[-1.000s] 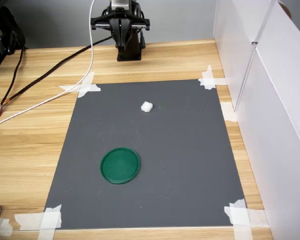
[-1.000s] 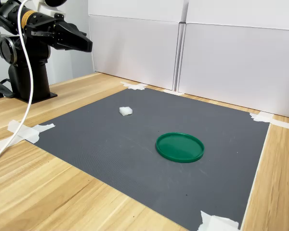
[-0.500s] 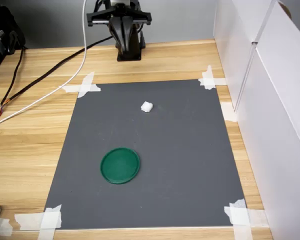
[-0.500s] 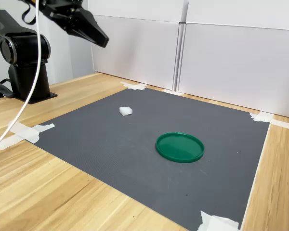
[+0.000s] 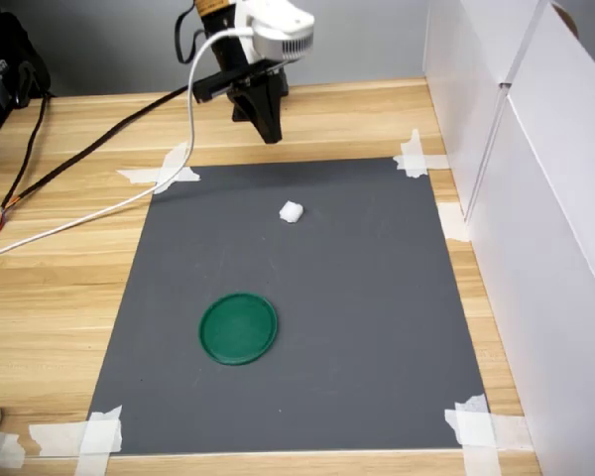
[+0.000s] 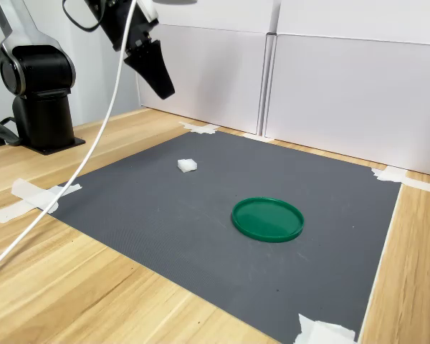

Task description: Grasp a white terminal and put it in the green lid.

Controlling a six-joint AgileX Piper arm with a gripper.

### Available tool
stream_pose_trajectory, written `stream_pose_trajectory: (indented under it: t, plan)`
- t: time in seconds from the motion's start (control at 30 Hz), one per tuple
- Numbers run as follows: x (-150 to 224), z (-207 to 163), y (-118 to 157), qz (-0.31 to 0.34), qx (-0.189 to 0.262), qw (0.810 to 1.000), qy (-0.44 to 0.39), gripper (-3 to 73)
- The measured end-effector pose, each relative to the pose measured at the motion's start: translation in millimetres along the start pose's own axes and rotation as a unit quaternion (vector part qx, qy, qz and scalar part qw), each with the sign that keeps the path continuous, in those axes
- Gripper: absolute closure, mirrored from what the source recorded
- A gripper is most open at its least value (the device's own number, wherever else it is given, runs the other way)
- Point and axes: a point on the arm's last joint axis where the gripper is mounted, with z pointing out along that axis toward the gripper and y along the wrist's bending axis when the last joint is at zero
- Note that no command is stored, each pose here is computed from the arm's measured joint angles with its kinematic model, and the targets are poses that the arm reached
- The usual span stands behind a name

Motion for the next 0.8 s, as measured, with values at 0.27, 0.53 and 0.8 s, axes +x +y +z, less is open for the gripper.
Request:
stream_pose_trajectory:
  t: [0.27,0.53,0.8]
  plan:
    - [4.4,16.0,-11.1,-0.047,-0.032,0.997,0.056,60.1]
    - [-15.3,15.5,-40.8,-0.015,-0.007,0.999,0.051,24.6]
    - [-35.8,9.8,-56.5,-0.009,-0.001,0.999,0.050,9.2]
